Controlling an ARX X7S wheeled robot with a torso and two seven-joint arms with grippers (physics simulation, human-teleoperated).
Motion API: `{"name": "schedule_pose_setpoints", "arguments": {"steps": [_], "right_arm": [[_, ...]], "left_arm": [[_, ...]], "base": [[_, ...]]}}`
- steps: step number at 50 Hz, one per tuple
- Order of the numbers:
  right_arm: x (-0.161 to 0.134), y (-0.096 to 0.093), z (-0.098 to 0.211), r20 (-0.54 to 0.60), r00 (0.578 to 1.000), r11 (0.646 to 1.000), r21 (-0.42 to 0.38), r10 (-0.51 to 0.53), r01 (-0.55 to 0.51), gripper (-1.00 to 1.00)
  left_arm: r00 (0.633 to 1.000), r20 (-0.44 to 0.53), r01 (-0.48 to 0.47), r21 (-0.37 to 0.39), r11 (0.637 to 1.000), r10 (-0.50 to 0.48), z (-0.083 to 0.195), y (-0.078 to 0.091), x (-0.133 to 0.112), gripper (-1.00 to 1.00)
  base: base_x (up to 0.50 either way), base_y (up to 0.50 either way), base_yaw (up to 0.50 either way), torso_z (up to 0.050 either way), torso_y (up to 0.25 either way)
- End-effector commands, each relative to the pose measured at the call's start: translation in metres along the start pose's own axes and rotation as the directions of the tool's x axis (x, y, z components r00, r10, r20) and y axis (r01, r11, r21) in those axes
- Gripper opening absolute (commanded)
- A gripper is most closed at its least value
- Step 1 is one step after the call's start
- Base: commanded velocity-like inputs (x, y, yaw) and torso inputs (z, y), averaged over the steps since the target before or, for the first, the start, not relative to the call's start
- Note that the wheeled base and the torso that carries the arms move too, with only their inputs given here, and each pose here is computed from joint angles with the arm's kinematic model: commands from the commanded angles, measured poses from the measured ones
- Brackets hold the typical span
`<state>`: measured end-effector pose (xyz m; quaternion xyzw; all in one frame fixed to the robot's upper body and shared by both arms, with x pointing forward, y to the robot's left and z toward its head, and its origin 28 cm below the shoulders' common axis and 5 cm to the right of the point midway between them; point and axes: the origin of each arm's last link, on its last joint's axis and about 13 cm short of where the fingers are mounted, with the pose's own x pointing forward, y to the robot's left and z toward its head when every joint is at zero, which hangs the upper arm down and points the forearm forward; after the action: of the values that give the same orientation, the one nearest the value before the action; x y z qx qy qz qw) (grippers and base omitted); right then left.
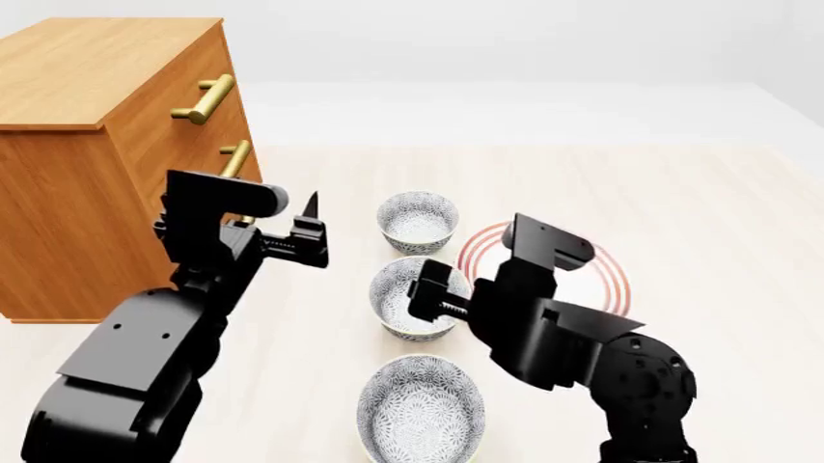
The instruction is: Stack the bowl in the middle on the bowl at the back.
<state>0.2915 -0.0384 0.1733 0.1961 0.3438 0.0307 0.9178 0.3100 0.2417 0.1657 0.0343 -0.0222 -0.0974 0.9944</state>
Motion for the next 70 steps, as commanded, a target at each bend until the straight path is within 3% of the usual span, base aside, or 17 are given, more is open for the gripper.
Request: {"name": "schedule_pose_setpoints", "arguments": {"steps": [1, 70], "right_arm": [[0.010, 0.002, 0.002, -0.005, 1.000, 1.000, 0.004, 0.001, -0.001, 1.00], [0.047, -0.003, -0.004, -0.054, 0.998, 0.999, 0.005, -0.031, 0.032, 1.00]], "left_arm": [[1.000, -0.001, -0.010, 0.005, 1.000, 0.010, 0.000, 0.004, 0.002, 1.00], [0.999, -0.020, -0.039, 0.007, 0.999, 0.039, -0.008, 0.013, 0.009, 1.00]], "base": [[0.00, 0.00, 0.00, 0.000, 0.000], [0.00, 0.00, 0.00, 0.000, 0.000]]}}
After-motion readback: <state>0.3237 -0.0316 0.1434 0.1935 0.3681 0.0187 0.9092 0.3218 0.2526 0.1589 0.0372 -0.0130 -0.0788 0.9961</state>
